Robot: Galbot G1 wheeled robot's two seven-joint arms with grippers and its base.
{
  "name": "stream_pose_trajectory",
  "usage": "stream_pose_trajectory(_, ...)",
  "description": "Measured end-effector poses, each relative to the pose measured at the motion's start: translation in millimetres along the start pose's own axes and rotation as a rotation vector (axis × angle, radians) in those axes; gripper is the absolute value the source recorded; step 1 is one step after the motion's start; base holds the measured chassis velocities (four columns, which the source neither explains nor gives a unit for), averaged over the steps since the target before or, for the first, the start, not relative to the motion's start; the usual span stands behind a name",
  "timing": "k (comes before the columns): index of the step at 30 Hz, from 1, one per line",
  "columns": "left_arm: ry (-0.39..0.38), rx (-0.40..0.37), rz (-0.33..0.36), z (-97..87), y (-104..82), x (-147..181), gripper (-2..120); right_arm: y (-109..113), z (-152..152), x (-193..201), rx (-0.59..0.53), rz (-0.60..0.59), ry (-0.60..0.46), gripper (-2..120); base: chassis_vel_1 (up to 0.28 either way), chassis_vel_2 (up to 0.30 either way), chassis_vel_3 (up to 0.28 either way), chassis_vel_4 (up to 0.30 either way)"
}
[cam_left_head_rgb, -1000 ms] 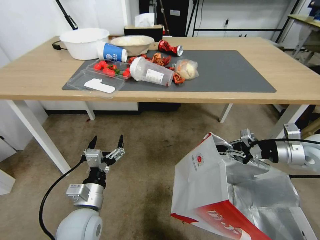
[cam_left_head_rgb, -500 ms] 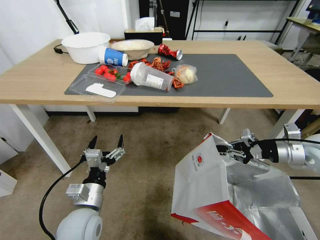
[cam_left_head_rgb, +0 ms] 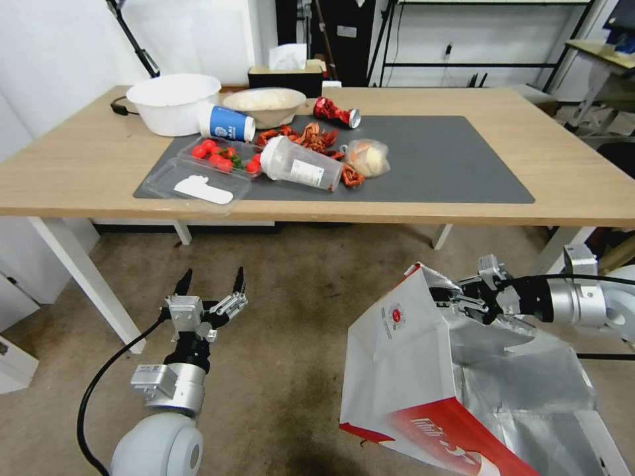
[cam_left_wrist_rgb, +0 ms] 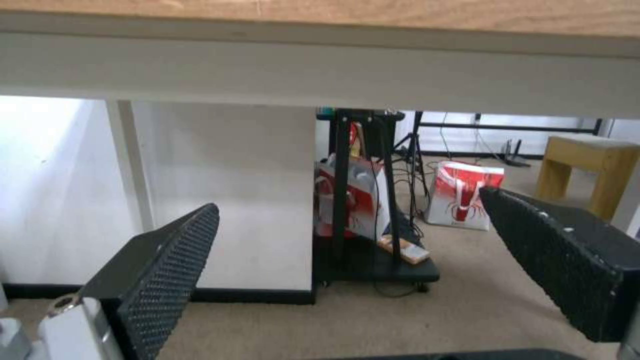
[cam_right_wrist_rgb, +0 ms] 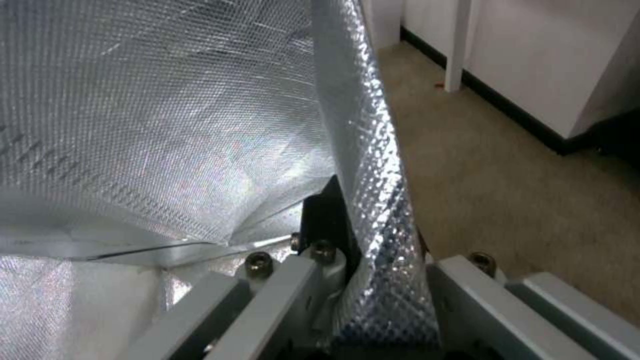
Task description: Pick up the food delivery bag from the floor and place it on the table.
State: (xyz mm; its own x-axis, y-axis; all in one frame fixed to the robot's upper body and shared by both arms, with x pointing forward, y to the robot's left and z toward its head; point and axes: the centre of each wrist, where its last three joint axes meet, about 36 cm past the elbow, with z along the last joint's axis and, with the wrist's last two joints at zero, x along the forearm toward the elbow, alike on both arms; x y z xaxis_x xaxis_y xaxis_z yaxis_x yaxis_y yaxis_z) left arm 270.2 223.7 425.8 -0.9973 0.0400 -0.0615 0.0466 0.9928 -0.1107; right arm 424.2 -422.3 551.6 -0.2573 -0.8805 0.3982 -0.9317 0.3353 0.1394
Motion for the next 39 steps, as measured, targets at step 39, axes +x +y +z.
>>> stream_pose_trajectory(39, 0.002, -0.008, 0.004, -1.3, 2.4, 1.0, 98, 0.6, 4.3, -1.9, -0.009, -0.003, -0.006, 0, 0.000, 0.000, 0.000, 0.000)
